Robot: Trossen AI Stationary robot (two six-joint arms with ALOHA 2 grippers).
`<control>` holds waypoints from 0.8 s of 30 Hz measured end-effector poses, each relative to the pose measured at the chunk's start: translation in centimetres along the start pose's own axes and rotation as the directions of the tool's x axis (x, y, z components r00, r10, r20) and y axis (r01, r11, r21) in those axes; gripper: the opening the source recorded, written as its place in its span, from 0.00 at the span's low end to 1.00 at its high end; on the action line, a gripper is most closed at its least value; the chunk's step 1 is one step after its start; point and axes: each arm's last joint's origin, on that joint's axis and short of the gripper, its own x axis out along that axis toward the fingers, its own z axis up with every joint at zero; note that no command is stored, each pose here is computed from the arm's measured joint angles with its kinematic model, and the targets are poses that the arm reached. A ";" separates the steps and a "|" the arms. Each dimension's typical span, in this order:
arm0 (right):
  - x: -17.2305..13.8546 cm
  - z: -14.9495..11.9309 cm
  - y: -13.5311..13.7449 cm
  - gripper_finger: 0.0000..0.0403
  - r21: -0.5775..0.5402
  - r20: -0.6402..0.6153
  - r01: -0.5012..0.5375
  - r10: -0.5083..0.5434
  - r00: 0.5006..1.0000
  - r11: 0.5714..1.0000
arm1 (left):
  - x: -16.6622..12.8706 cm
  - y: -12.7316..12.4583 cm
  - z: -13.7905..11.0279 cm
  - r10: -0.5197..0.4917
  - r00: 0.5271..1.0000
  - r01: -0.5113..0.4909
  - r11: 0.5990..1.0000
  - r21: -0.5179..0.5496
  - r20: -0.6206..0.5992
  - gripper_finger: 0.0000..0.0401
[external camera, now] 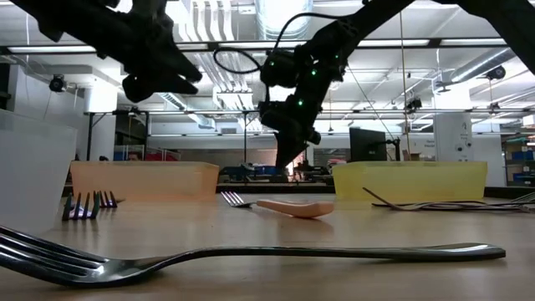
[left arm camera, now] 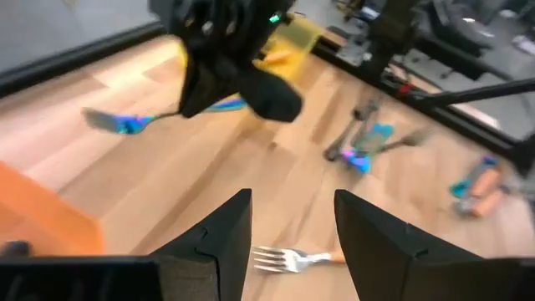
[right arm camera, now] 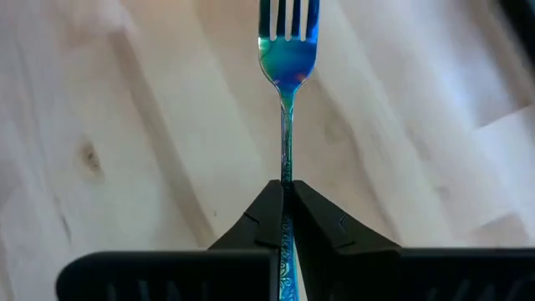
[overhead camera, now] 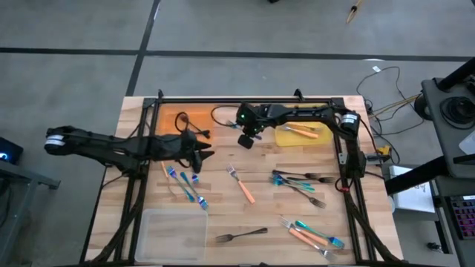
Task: Sort silverware by color (type)
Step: Put the blue fork into the transparent bin
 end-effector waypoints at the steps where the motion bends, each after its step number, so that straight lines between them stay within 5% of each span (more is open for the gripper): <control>1: -0.3 0.1 -0.2 0.02 0.005 0.009 0.001 -0.001 1.000 1.000 | 0.1 0.0 0.0 0.020 1.000 -0.020 1.000 0.004 0.008 0.38; 9: -2.1 1.1 -0.4 0.02 -0.009 0.136 0.022 -0.021 0.991 1.000 | 1.6 0.4 -0.1 0.210 0.967 -0.212 0.977 -0.006 0.145 0.38; 14: -2.2 1.1 -0.5 0.02 -0.005 0.204 0.023 -0.022 0.979 1.000 | 2.7 1.0 -1.4 0.257 0.934 -0.246 0.966 -0.075 0.248 0.38; 24: -3.4 1.1 0.8 0.02 -0.036 0.383 0.005 0.009 0.924 0.999 | 2.5 3.0 -4.1 0.338 0.797 -0.227 0.936 -0.271 0.501 0.38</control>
